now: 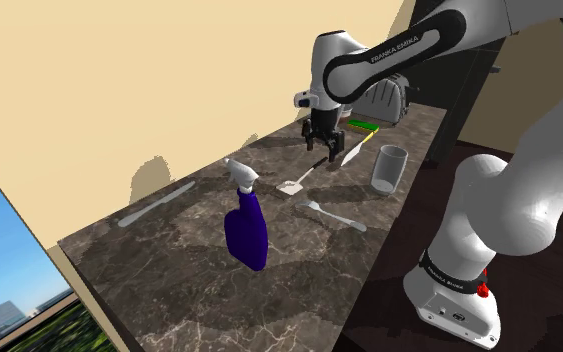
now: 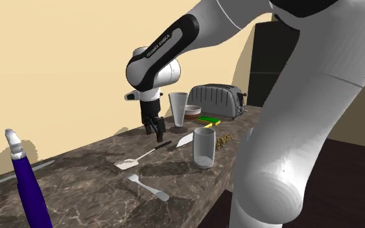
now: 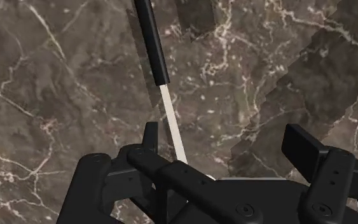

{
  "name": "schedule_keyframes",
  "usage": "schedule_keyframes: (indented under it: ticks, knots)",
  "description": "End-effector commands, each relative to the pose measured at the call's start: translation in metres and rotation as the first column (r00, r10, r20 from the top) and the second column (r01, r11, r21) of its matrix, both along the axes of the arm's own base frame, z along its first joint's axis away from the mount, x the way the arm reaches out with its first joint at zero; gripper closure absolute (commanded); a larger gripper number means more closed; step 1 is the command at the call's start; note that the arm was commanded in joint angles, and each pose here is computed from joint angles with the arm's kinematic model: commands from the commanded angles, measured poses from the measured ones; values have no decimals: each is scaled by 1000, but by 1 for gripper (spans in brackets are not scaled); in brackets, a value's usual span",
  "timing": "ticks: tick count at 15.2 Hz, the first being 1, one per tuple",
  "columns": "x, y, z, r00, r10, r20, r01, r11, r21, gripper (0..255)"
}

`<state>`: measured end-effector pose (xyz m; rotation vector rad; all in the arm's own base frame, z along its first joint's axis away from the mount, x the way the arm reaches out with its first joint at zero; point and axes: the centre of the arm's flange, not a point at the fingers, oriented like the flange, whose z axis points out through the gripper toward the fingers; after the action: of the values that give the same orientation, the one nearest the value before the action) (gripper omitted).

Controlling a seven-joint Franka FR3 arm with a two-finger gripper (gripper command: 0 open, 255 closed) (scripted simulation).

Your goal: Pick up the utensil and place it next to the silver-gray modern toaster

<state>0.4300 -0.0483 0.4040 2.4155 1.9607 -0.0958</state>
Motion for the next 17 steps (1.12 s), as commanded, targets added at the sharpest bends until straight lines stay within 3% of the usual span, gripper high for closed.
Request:
schedule_keyframes:
  ticks: [1, 2, 3, 10, 17]
  knots:
    - [19, 5, -16, 987, 158, 11, -158, 987, -3, 0]
    - [27, 10, -24, 973, 230, 16, -230, 973, -4, 0]
    - [28, 10, -26, 971, 240, 16, -240, 971, -4, 0]
    - [28, 8, -66, 971, 240, 16, -240, 971, -4, 0]
    - [28, 8, -66, 971, 240, 16, -240, 971, -4, 0]
